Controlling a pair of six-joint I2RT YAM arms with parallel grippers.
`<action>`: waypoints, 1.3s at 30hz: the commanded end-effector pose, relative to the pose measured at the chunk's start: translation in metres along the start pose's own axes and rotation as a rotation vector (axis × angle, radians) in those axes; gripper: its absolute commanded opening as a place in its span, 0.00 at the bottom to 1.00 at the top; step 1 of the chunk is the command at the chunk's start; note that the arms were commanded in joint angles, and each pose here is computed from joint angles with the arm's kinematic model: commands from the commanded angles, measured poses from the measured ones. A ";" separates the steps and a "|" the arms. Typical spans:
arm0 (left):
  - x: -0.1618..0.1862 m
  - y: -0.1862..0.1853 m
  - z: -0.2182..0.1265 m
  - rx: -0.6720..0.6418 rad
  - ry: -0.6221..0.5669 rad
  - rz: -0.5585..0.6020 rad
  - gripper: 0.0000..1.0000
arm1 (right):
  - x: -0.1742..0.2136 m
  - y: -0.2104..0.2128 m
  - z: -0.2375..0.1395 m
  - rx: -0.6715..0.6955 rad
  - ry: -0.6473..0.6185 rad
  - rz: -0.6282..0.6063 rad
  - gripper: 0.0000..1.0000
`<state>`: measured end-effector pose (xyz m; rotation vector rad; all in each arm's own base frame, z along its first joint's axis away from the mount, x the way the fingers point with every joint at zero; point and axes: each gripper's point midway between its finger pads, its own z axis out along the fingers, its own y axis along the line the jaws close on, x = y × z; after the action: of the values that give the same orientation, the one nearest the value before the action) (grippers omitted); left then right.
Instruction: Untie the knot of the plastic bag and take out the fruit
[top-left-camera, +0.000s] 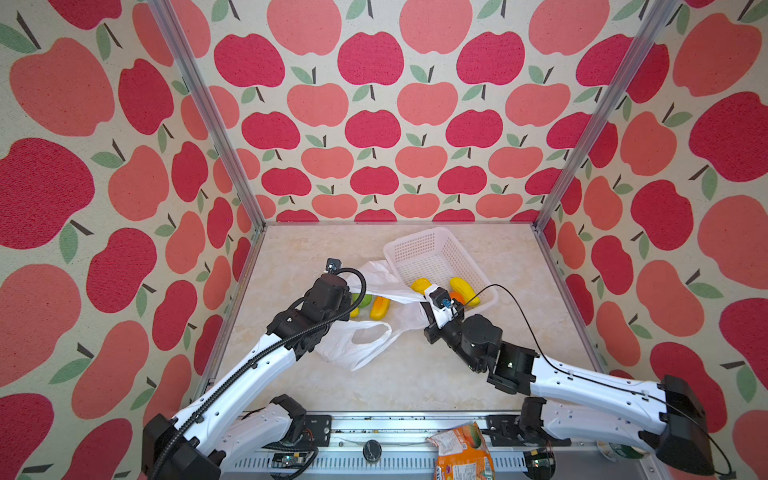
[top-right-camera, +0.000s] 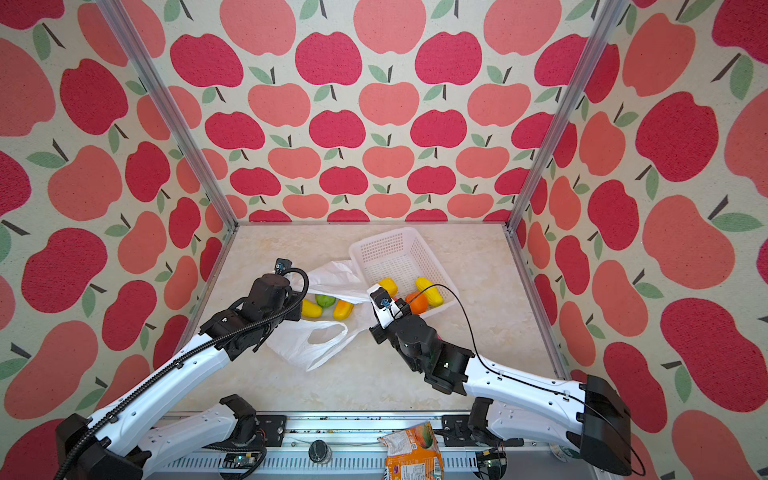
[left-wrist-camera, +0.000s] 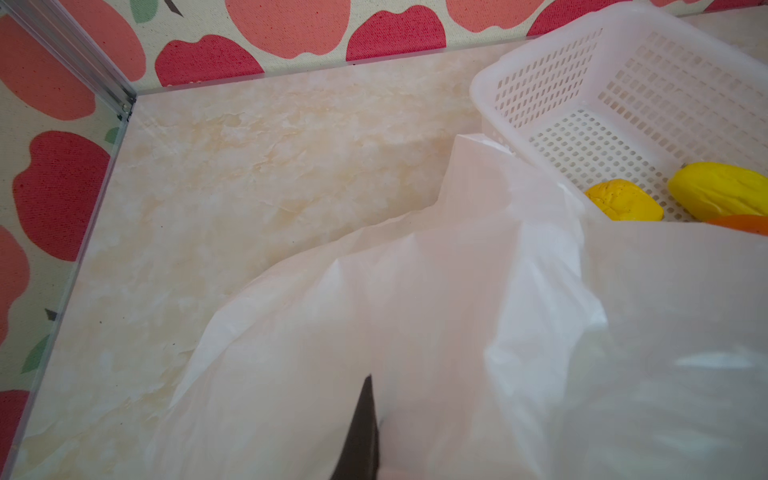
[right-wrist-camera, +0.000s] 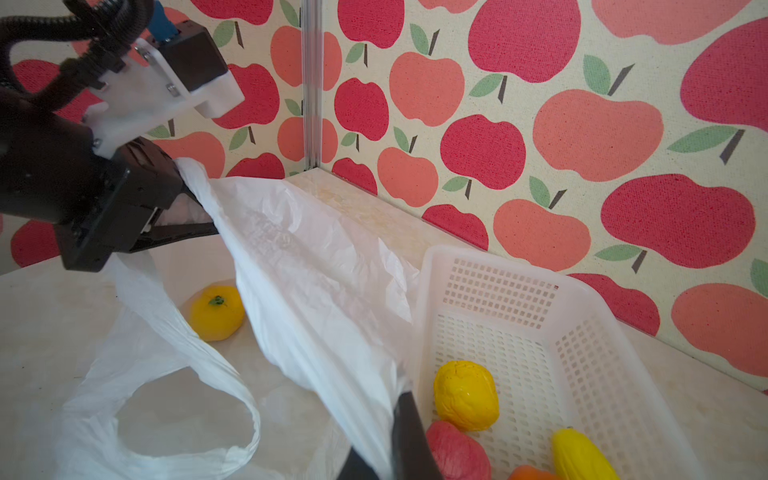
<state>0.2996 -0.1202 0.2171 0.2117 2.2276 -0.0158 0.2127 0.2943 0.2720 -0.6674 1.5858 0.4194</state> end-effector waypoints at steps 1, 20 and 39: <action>-0.052 0.015 -0.001 -0.044 -0.056 0.044 0.00 | 0.008 -0.013 0.003 -0.002 0.049 0.108 0.00; -0.038 -0.012 -0.035 0.114 -0.071 0.030 0.00 | 0.026 0.007 0.040 -0.016 0.062 0.128 0.00; 0.045 -0.014 -0.014 -0.009 0.088 0.017 0.47 | 0.031 0.031 -0.012 -0.014 0.088 -0.095 0.60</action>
<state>0.2566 -0.1287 0.1741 0.2553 2.3656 0.0052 0.1874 0.3120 0.2119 -0.7960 1.6804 0.3722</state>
